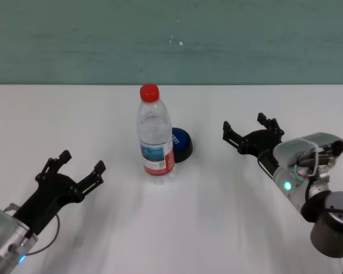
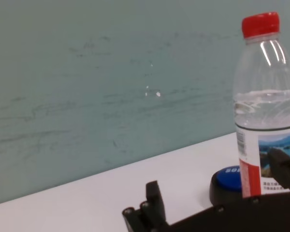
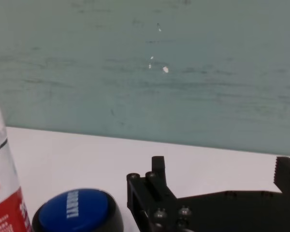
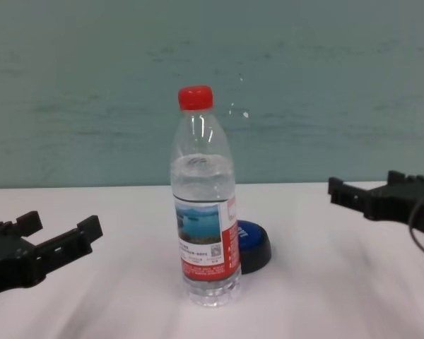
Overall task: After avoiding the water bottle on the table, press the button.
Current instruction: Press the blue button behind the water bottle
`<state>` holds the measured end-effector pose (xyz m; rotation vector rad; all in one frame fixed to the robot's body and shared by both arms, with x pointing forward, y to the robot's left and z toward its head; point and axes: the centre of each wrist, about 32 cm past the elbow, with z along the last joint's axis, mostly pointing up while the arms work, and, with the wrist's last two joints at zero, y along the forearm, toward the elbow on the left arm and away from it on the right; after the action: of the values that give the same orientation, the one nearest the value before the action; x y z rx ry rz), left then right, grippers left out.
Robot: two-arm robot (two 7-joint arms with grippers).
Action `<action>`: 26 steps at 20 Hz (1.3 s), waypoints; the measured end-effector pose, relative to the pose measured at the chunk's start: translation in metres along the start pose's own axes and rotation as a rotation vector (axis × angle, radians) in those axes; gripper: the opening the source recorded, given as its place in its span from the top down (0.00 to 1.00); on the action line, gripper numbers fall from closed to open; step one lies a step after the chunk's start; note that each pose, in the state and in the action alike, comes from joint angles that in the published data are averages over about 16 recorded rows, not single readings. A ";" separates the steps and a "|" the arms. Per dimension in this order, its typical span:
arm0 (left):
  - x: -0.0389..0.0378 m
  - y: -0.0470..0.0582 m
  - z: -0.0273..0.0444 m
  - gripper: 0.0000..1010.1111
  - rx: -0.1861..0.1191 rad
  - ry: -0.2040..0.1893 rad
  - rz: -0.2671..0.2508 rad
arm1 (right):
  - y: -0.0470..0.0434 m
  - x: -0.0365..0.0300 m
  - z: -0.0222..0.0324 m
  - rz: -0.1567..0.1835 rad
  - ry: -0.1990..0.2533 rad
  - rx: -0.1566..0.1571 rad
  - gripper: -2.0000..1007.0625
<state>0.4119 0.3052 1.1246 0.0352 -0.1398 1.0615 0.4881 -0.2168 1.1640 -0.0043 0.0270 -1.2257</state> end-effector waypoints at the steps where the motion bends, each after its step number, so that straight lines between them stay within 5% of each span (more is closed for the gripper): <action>1: 0.0000 0.000 0.0000 0.00 0.000 0.000 0.000 | 0.0024 0.0009 0.0004 0.005 -0.001 -0.002 0.00; 26: 0.0000 0.000 0.0000 0.00 0.000 0.000 0.000 | 0.0663 0.0083 0.0049 0.118 -0.038 -0.059 0.00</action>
<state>0.4119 0.3052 1.1246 0.0352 -0.1397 1.0614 0.5535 -0.2022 1.1675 -0.0762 0.0302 -1.1059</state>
